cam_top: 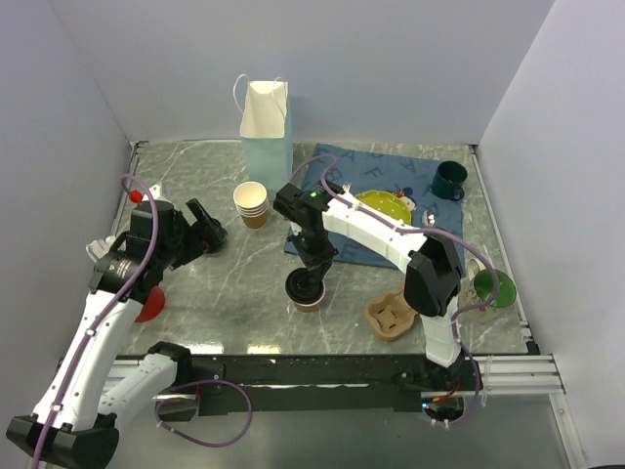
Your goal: Pack the takeout coffee
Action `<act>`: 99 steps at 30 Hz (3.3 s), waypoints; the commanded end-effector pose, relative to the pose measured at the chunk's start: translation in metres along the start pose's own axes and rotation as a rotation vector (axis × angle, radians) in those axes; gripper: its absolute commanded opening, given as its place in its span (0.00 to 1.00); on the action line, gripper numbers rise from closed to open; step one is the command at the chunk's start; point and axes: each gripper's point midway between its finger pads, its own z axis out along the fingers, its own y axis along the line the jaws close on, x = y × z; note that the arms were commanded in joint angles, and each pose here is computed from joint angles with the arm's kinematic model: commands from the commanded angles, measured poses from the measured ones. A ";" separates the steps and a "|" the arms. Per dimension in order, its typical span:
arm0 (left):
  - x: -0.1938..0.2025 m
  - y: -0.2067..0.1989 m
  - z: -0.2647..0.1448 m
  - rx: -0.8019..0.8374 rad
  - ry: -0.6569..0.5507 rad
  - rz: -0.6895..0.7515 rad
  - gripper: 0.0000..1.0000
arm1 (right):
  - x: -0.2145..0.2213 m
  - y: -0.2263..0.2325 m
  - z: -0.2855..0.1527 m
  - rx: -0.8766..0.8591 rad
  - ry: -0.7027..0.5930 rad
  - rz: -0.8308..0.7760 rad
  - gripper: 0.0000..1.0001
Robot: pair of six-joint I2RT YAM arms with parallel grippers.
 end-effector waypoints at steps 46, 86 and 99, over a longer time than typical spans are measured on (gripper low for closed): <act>-0.008 -0.011 0.004 0.046 -0.010 0.071 0.97 | 0.051 -0.021 -0.024 0.096 0.177 0.050 0.07; 0.074 -0.060 0.026 0.390 0.331 0.126 0.79 | 0.042 -0.005 -0.060 -0.025 0.065 0.108 0.29; 0.135 -0.091 0.067 0.430 0.468 0.218 0.52 | 0.040 0.004 -0.068 -0.373 -0.153 0.169 0.52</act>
